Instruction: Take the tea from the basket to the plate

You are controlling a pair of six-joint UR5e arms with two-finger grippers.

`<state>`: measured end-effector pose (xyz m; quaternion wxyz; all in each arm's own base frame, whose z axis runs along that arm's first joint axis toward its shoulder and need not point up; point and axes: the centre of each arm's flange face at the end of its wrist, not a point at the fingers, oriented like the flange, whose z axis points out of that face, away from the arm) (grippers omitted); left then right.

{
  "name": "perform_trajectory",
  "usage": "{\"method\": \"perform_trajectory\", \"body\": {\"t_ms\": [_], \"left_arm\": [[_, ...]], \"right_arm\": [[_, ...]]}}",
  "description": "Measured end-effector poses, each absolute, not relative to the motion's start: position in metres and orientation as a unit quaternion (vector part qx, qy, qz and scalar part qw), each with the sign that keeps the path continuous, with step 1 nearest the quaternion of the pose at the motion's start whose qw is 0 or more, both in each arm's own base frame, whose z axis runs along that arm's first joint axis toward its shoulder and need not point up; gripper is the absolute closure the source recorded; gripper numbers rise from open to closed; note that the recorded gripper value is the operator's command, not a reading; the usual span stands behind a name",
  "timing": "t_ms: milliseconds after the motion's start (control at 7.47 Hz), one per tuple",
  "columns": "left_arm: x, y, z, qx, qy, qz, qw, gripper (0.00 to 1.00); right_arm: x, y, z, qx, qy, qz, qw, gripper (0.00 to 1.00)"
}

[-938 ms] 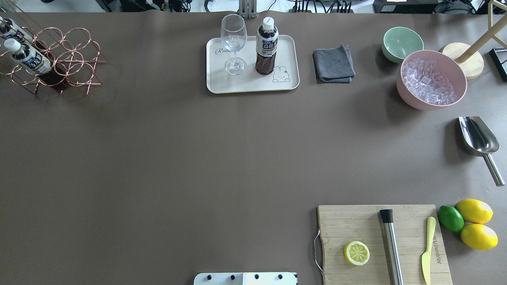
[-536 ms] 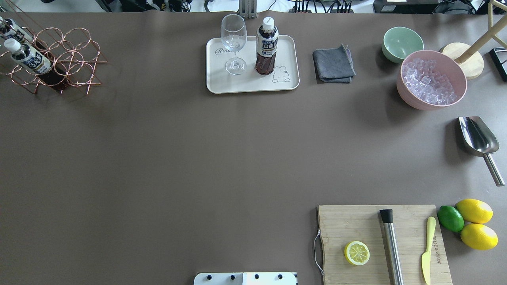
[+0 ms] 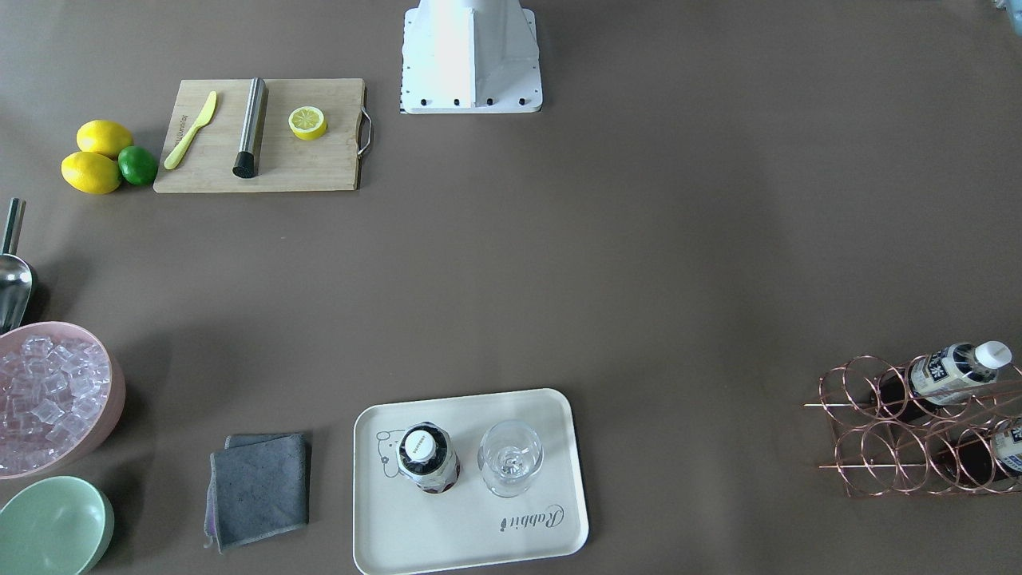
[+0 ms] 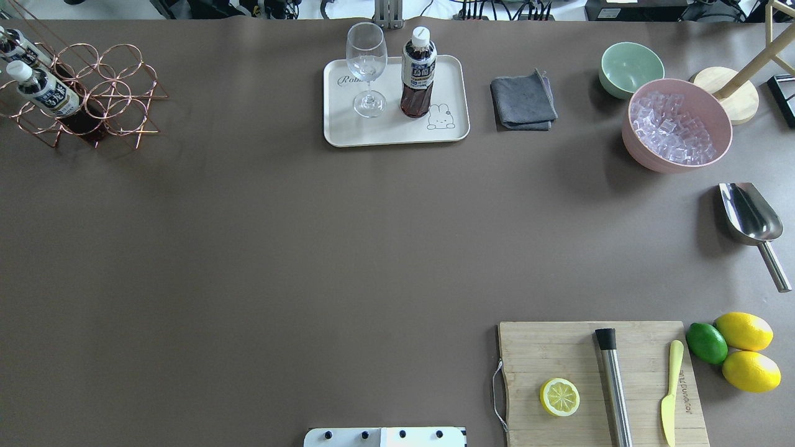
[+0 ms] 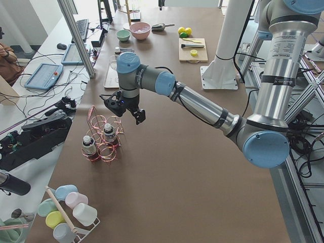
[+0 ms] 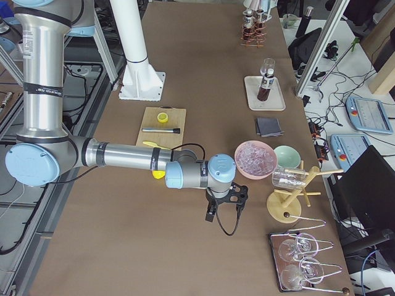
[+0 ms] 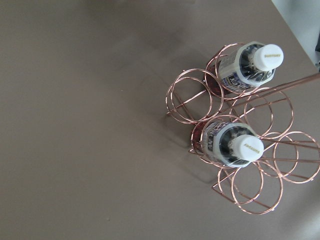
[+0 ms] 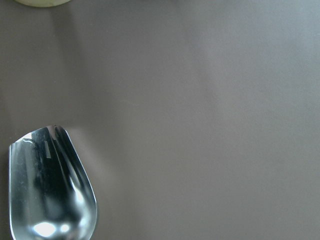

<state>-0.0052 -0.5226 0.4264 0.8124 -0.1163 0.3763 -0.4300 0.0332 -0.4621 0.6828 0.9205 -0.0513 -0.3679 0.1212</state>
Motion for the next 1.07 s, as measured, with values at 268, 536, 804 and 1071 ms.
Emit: {"method": "perform_trajectory", "body": {"t_ms": [268, 536, 804, 1071], "left_arm": [[-0.009, -0.501, 0.458, -0.097, 0.373, -0.351, 0.853, 0.03], [-0.013, -0.475, 0.505, -0.069, 0.373, -0.239, 0.894, 0.03], [-0.020, -0.444, 0.549, -0.040, 0.377, -0.168, 0.910, 0.03], [-0.037, -0.421, 0.565, 0.001, 0.384, -0.138, 0.913, 0.03]], "right_arm": [[0.040, -0.461, 0.684, -0.048, -0.361, 0.127, 0.923, 0.01], [0.041, -0.460, 0.687, -0.047, -0.358, 0.125, 0.924, 0.01], [0.041, -0.460, 0.689, -0.046, -0.359, 0.124, 0.924, 0.01], [0.042, -0.458, 0.693, -0.036, -0.358, 0.092, 0.929, 0.01]]}}
